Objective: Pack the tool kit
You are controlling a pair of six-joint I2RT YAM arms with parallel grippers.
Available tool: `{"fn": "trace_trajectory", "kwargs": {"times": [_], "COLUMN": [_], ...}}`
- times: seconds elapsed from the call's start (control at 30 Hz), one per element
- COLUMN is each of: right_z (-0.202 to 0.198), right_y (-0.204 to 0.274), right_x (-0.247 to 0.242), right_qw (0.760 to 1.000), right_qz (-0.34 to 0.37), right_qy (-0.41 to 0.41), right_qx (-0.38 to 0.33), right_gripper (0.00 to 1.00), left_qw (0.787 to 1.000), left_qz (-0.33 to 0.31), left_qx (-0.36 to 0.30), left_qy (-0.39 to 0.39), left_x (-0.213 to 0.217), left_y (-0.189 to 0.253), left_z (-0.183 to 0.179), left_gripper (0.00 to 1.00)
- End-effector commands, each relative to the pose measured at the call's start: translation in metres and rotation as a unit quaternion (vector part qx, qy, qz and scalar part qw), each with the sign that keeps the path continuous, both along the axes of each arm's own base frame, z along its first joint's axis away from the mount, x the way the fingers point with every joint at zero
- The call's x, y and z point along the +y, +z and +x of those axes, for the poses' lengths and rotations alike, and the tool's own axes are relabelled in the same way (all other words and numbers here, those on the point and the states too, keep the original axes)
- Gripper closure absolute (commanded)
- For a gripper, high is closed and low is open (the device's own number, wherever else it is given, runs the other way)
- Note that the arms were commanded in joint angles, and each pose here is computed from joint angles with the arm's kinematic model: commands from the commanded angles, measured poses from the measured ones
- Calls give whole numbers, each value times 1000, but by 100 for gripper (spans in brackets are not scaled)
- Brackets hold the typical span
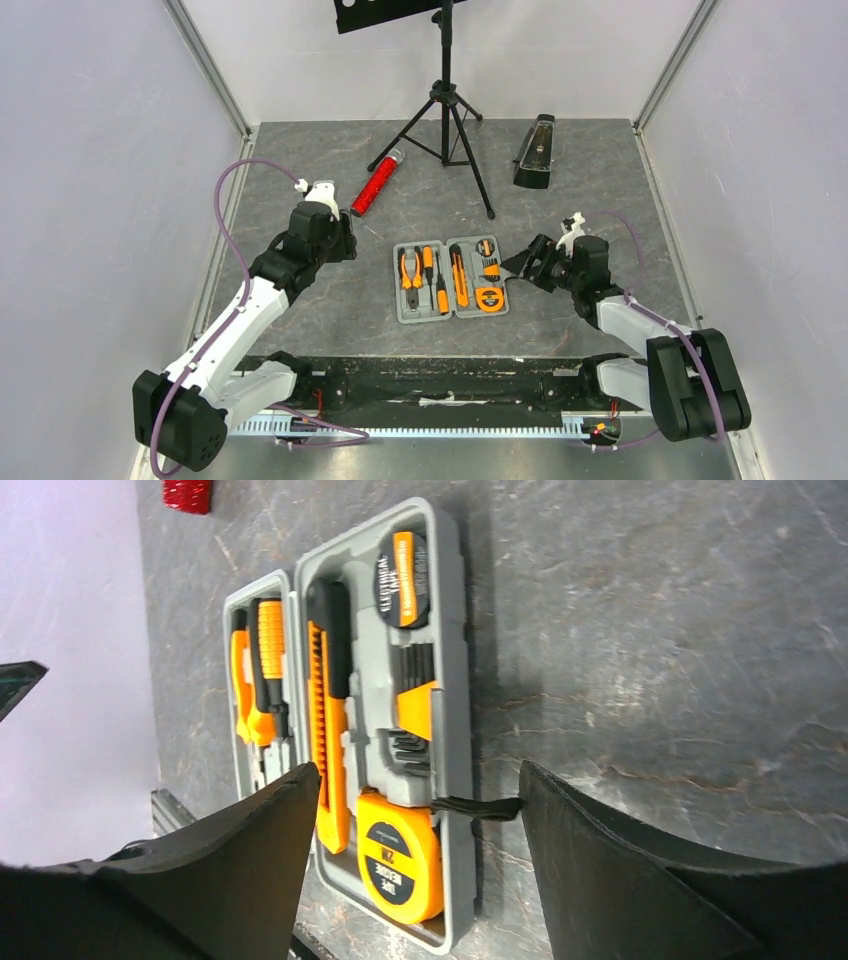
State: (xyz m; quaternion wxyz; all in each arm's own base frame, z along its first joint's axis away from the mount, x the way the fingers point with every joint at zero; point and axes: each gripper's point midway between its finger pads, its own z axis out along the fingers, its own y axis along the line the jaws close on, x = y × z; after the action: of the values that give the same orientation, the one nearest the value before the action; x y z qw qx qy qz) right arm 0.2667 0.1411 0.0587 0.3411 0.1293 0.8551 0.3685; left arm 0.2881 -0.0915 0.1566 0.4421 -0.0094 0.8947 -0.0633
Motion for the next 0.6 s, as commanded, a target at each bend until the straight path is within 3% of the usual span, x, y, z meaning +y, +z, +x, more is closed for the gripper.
{"fn": "trace_trajectory", "kwargs": {"times": [0.0, 0.33, 0.57], "right_z": [11, 6, 15], "right_y": [30, 66, 52], "right_x": [15, 50, 61], "right_qw": [997, 987, 986], "right_qz": [42, 68, -13], "right_qy": [35, 118, 147], "right_qx": [-55, -87, -76], "right_gripper": [25, 38, 41], "left_qw": [1000, 1000, 1000], "left_qz": [4, 2, 1], "left_qx": [-18, -16, -14], "left_qy": [-12, -12, -14], "left_x": [-1, -2, -2], "left_y": [5, 4, 2], "left_z": [6, 7, 6], "left_gripper": [41, 41, 41]}}
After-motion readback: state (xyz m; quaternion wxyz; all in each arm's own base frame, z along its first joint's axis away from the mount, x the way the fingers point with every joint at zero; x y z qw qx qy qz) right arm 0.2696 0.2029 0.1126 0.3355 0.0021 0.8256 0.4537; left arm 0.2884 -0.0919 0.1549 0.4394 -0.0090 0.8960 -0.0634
